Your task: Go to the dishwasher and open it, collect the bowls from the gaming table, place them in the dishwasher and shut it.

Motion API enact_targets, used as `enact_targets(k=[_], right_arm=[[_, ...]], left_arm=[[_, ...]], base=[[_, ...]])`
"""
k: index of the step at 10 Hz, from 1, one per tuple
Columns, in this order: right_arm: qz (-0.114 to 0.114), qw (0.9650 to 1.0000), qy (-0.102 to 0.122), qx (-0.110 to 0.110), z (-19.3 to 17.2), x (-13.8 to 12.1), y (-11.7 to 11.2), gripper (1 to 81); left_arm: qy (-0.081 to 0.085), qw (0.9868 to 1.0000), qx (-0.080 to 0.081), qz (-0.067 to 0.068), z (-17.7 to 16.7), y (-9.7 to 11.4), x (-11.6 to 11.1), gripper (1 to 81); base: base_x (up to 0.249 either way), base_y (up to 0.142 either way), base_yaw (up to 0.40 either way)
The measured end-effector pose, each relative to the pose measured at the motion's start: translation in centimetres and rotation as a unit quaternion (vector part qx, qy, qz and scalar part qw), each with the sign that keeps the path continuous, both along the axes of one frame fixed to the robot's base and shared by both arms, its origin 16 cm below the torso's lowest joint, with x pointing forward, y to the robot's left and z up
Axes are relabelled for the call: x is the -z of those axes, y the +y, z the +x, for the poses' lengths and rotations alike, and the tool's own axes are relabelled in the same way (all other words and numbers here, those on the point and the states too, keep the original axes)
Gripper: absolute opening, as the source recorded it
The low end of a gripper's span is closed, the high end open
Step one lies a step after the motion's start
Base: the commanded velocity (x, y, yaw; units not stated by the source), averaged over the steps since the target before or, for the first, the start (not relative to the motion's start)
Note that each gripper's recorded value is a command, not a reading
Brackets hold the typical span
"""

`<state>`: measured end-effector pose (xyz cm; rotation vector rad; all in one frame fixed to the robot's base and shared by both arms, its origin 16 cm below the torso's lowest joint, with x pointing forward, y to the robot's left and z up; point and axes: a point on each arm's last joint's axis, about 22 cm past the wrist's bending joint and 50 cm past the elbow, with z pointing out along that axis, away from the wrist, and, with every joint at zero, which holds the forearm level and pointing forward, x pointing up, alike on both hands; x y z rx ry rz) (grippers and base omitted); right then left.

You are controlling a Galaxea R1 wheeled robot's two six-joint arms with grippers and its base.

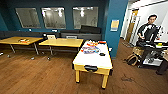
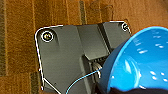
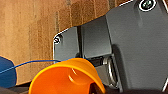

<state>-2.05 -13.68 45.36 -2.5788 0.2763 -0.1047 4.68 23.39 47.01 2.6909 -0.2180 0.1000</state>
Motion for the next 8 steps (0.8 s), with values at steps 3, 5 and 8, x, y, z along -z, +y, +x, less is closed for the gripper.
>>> enact_targets(k=[3, 5, 8], right_arm=[[-0.002, 1.0, 0.005, -0.001, -1.0, 0.1, -0.2, 1.0], [-0.004, 1.0, -0.002, -0.002, 0.2, 0.2, -0.2, 1.0], [-0.01, 0.9999, -0.004, -0.004, 0.4, 0.5, -0.1, 1.0]], left_arm=[[0.003, 1.0, 0.0, 0.0, -0.4, -0.2, 0.0, 1.0], [0.001, 1.0, -0.004, -0.002, 0.1, -0.2, 0.0, 1.0], [0.004, 0.9999, -0.01, -0.005, 0.3, -0.7, 0.0, 1.0]], base=[[0.0, 0.0, 0.0], [0.0, 0.0, 0.0], [-0.028, 0.0, 0.0]])
